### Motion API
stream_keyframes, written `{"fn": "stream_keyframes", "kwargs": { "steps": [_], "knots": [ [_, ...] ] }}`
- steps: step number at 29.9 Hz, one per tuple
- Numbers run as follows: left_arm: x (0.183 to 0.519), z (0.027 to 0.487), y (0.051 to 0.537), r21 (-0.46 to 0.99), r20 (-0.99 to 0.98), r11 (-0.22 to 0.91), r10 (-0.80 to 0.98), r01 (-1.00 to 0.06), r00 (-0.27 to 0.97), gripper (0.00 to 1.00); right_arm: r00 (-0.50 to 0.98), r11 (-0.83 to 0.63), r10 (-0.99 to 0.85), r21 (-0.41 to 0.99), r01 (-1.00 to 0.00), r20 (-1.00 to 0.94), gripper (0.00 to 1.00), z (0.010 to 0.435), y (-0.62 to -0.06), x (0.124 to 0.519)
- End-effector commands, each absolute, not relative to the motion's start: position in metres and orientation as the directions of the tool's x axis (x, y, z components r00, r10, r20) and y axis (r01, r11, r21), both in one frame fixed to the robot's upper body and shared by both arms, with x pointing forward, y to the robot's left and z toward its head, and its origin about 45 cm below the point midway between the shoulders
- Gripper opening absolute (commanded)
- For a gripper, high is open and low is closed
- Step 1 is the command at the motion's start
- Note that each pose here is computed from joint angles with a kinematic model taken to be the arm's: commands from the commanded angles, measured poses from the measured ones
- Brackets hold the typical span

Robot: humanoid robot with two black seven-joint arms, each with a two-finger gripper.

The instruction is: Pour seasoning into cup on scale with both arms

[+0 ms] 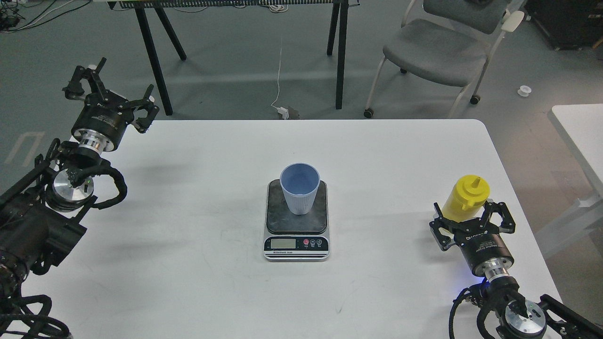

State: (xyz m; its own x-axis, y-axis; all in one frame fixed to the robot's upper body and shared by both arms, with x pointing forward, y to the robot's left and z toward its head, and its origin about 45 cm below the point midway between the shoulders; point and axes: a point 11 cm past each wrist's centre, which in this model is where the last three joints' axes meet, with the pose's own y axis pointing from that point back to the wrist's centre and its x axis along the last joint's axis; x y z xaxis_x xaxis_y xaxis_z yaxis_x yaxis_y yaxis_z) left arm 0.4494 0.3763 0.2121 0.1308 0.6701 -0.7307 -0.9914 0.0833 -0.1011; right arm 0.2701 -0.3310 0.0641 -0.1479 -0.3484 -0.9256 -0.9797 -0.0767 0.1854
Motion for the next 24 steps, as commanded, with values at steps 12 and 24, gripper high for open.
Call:
{"fn": "stream_keyframes", "kwargs": {
  "steps": [12, 24],
  "knots": [
    [0.450, 0.214, 0.377, -0.106, -0.730, 0.083, 0.670, -0.991, 0.134, 0.99, -0.172, -0.106, -0.425, 0.238, -0.965, -0.889, 0.99, 0.084, -0.373, 0.215],
    [0.447, 0.221, 0.396, -0.107, -0.710, 0.062, 0.694, -0.992, 0.120, 0.99, -0.108, -0.036, -0.790, 0.222, -0.974, -0.604, 1.00, 0.148, -0.493, 0.255]
  ]
}}
